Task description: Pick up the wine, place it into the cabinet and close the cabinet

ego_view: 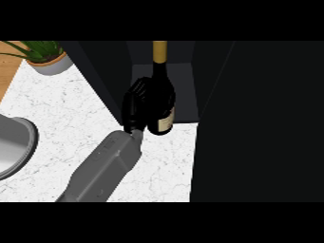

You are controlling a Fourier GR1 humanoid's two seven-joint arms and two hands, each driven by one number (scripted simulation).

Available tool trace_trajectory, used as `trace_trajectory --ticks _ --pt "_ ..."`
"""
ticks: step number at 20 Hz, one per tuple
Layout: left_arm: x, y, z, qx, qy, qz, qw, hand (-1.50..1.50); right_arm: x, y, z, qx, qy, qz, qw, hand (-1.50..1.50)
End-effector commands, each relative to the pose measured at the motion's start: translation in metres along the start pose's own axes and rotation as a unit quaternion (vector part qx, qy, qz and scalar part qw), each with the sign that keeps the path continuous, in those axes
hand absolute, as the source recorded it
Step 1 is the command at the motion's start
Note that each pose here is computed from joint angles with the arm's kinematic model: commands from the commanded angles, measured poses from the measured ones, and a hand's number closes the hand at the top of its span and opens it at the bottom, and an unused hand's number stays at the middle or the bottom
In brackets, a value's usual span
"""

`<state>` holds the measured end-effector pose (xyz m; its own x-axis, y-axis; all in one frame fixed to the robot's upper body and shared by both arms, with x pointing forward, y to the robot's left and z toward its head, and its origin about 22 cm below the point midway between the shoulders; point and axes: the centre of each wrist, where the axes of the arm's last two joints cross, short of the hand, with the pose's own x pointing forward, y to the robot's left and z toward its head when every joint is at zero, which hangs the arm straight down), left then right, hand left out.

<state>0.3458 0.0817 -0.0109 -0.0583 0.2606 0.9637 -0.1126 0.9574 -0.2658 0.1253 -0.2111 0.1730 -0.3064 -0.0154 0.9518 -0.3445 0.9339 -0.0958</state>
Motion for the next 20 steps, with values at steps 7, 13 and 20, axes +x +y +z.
trace_trajectory --ticks 7,13,20 --pt "0.022 -0.015 -0.036 0.02 0.006 -0.001 0.9998 1.5 0.033 0.007 0.033 0.012 -0.036 -0.033 0.999 -1.5" --pt "0.031 -0.013 -0.059 0.019 0.005 0.004 0.9998 1.5 0.023 0.002 0.028 0.014 -0.038 -0.035 0.999 -1.5" --pt "0.044 -0.011 -0.077 0.05 -0.032 -0.076 0.9953 1.5 0.027 0.001 0.027 0.024 -0.038 -0.035 0.998 -1.5"
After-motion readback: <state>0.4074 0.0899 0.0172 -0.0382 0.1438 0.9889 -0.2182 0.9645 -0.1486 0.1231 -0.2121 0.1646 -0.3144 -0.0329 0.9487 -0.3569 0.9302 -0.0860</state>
